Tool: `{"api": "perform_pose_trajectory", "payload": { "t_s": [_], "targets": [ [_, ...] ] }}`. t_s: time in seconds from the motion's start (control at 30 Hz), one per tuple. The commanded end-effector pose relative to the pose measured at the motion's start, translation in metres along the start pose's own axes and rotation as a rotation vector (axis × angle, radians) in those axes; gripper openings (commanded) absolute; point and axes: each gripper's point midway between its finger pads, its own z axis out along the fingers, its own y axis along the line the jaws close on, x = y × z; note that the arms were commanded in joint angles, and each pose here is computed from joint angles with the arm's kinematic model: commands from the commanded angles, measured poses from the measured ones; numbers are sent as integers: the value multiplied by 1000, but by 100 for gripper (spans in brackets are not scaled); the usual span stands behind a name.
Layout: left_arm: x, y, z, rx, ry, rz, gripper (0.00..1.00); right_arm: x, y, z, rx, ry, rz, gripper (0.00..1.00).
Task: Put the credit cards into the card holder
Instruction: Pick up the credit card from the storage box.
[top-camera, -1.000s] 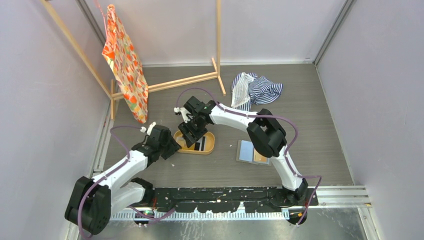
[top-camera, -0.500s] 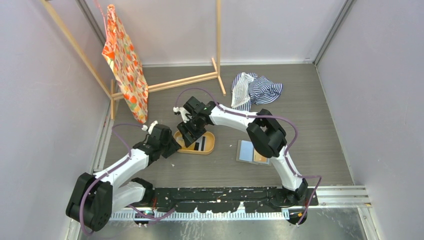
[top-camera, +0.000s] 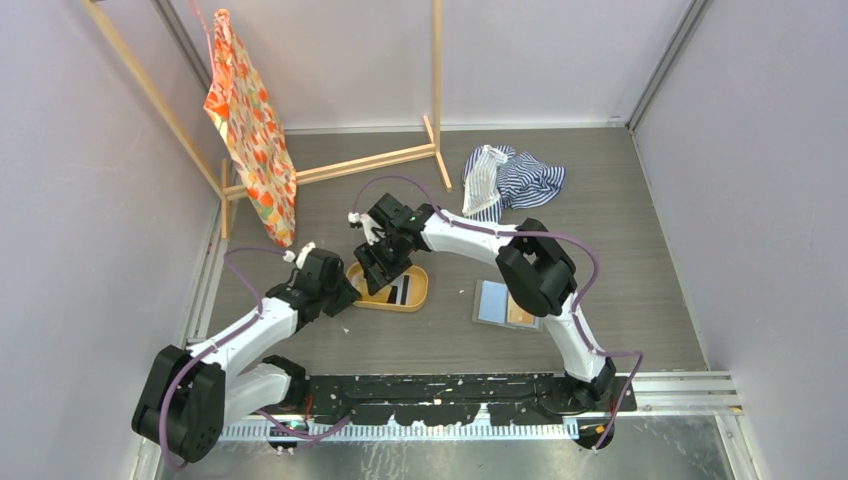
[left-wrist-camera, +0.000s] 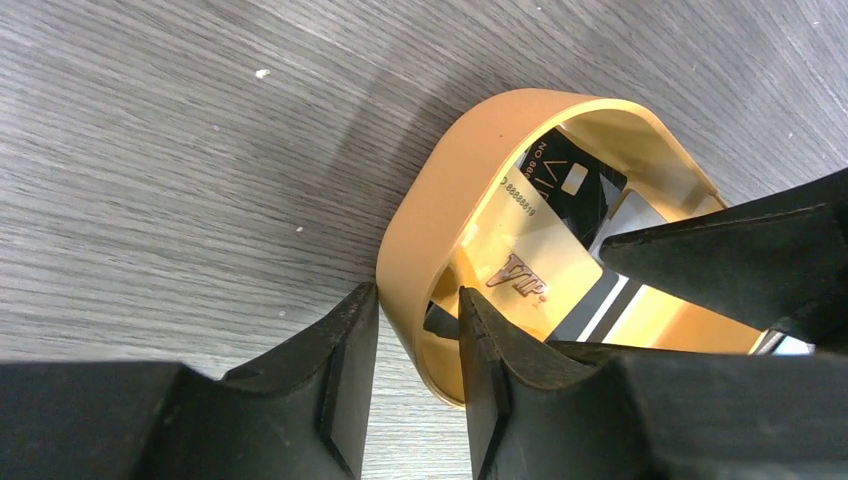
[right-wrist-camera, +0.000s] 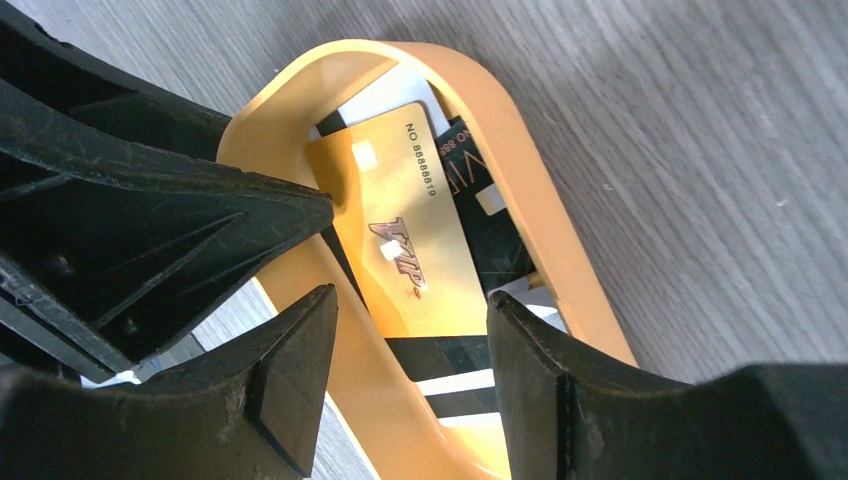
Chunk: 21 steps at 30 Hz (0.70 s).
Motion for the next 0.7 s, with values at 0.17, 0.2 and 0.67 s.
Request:
{"api": "perform_pose_trajectory", "payload": {
  "t_s": [0.17,0.2,0.67],
  "targets": [
    [-7,0,2,-5,-29,13,32,-9,-9,-15,82,-32,-87,61],
    [-7,1,3,-6,-27,14,31,-7,-10,-13,83,-24,-89,61],
    [-3,4,8,-20,-16,18,18,9,41,-9,-182,34,-12,55]
  ]
}}
